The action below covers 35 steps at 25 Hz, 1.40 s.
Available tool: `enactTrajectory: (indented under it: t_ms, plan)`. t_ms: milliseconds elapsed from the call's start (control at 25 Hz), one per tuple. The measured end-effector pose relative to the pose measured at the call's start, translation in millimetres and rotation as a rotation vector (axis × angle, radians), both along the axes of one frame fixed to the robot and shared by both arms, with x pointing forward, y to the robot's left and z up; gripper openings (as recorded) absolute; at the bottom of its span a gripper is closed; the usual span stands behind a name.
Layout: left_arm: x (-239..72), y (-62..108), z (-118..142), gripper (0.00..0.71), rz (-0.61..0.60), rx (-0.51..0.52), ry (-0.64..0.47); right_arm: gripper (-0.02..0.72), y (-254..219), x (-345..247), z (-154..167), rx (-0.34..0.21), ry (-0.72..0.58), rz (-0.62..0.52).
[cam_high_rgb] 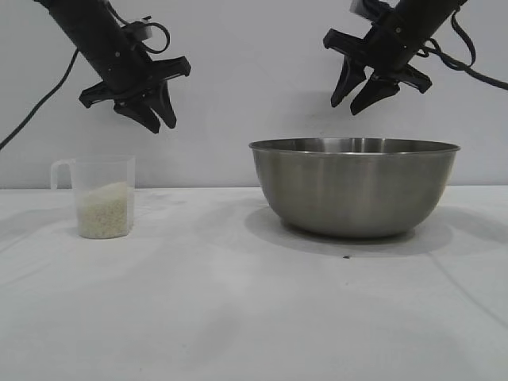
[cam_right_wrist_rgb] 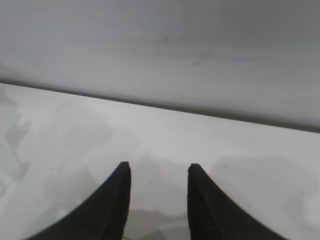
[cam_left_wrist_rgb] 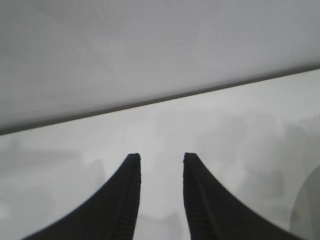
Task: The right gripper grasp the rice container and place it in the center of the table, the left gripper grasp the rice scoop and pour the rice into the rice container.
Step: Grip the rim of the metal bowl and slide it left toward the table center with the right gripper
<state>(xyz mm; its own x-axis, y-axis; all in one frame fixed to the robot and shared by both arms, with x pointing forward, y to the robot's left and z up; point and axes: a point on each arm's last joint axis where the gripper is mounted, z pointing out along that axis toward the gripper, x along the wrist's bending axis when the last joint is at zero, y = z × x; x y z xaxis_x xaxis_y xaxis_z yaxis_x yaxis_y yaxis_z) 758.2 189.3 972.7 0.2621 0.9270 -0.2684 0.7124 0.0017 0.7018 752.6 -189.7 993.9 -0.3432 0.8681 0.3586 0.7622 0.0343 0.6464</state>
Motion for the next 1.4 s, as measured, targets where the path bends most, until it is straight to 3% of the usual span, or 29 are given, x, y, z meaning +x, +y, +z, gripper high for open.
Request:
enactTrajectory:
  t_ms: [520,880,1200,1400]
  plan:
    - [2,0.0,16,0.174,-0.034,0.039,-0.013,0.222,-1,-6,4,-0.02,0.033,0.038]
    - [-4,2.1,41,0.174,-0.028,0.047,-0.031,0.222,-53,-35,73,-0.107,0.018,-0.03]
    - [-6,2.1,44,0.174,-0.031,0.047,-0.031,0.222,-62,-69,17,-0.191,0.319,0.015]
    - [-6,2.0,44,0.174,-0.033,0.047,-0.028,0.222,-64,-80,-4,-0.222,0.402,0.032]
